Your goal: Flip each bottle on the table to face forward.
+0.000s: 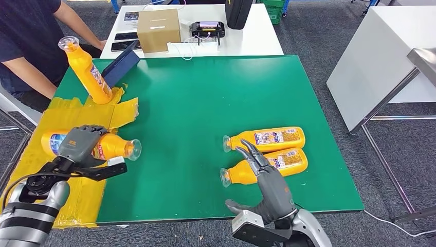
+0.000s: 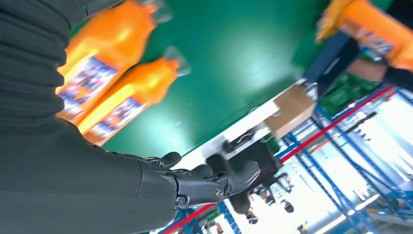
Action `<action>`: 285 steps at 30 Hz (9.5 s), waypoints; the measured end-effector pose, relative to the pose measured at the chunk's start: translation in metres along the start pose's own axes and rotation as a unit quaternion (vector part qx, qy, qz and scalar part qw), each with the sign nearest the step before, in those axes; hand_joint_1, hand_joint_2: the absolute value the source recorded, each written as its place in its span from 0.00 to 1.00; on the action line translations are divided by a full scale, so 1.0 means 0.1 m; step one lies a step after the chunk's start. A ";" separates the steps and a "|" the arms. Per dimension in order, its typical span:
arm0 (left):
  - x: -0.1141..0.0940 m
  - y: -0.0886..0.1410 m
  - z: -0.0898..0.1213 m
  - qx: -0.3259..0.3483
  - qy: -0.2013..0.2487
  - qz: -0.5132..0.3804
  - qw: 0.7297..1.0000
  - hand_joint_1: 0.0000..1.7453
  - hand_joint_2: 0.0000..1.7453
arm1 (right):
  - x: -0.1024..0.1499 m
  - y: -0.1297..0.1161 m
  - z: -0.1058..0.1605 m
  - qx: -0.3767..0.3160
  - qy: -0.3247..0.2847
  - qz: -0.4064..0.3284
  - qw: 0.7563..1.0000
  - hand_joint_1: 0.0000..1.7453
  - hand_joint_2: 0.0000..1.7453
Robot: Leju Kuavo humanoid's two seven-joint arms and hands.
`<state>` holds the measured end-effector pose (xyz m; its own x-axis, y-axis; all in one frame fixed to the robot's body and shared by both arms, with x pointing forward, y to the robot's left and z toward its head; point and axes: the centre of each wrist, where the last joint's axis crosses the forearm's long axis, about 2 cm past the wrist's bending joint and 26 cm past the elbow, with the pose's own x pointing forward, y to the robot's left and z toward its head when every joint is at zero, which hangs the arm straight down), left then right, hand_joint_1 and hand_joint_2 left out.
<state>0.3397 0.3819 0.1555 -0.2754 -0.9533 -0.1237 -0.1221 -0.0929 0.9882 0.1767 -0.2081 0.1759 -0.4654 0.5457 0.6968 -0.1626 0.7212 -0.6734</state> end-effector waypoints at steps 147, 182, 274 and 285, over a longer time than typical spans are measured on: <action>0.70 0.72 -1.25 0.056 -0.170 0.243 0.953 0.00 0.00 | -1.89 -0.41 0.06 0.411 0.224 0.348 0.812 1.00 1.00; 1.34 0.32 0.03 -0.041 -0.145 0.821 0.550 0.00 1.00 | -0.69 -0.01 -0.19 0.032 0.147 -0.209 0.966 1.00 1.00; -0.11 -0.24 -0.36 -0.256 -0.048 0.025 0.965 0.00 0.00 | -1.22 -1.31 -0.58 0.037 0.169 0.195 0.965 0.00 1.00; -0.20 -0.26 -0.43 -0.296 -0.069 0.093 0.948 0.00 0.00 | -1.55 -1.39 -0.62 0.100 0.209 0.202 0.951 0.00 1.00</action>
<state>0.3898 0.3908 0.1366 -0.3669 -0.9262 0.0866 0.4859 -0.1114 0.8669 0.3256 -0.3664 0.1763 -0.1449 0.9137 0.3796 -0.2253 0.3431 -0.9119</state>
